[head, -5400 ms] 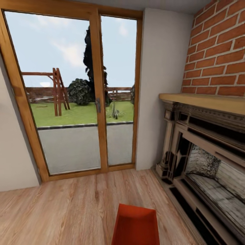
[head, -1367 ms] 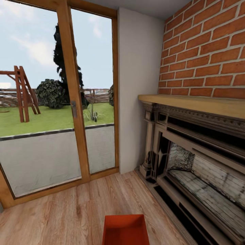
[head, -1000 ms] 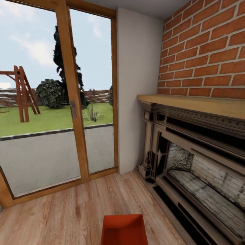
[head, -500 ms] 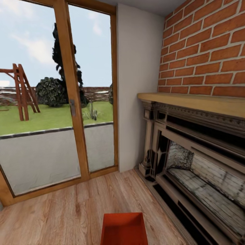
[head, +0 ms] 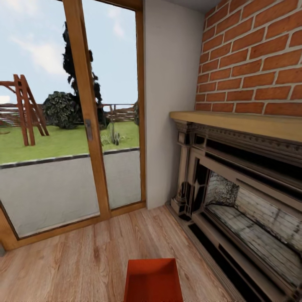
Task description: Move the two storage containers from the living room to the garage. In the garage, place one container on the floor and stack the other container on top of it (either order is fine).
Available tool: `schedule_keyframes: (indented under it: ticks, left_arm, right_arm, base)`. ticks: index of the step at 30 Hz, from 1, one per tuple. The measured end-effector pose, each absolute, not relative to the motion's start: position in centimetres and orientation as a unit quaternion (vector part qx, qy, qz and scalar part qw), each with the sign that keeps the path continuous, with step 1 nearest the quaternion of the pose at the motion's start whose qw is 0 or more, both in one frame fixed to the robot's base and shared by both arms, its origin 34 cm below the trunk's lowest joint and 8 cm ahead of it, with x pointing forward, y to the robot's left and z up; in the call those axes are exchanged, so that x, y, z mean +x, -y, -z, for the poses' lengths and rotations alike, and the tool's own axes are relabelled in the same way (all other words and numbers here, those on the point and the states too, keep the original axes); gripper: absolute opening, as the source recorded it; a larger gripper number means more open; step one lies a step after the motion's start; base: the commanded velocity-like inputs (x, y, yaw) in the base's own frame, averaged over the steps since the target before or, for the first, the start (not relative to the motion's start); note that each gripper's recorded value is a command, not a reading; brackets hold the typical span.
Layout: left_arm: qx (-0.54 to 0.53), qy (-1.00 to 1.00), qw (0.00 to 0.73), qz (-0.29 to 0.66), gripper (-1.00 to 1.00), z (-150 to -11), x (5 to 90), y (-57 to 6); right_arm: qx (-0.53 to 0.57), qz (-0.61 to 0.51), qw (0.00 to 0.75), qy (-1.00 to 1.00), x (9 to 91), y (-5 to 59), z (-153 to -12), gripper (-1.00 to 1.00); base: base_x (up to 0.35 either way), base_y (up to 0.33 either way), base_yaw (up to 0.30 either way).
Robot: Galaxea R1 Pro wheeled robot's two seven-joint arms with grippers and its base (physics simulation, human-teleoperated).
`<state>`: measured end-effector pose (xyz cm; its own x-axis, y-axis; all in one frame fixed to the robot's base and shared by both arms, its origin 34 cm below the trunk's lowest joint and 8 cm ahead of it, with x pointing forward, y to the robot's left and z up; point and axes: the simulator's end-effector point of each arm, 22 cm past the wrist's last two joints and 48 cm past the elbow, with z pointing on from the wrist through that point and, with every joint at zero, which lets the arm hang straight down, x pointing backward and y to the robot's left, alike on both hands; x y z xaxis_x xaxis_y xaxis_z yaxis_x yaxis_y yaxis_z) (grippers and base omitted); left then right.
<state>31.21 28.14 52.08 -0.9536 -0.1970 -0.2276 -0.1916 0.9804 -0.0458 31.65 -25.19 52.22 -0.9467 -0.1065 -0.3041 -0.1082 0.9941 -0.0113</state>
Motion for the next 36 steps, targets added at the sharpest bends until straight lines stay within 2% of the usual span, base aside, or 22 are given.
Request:
schedule_keyframes:
  ticks: [36]
  left_arm:
    - [-0.099,-0.991,0.088,0.009,1.0,-51.2,29.1,-28.1]
  right_arm:
    - [-0.054,-0.004,0.127,-0.99,29.6,25.2,-51.3,1.0]
  base:
    - [0.0,0.0,0.0]
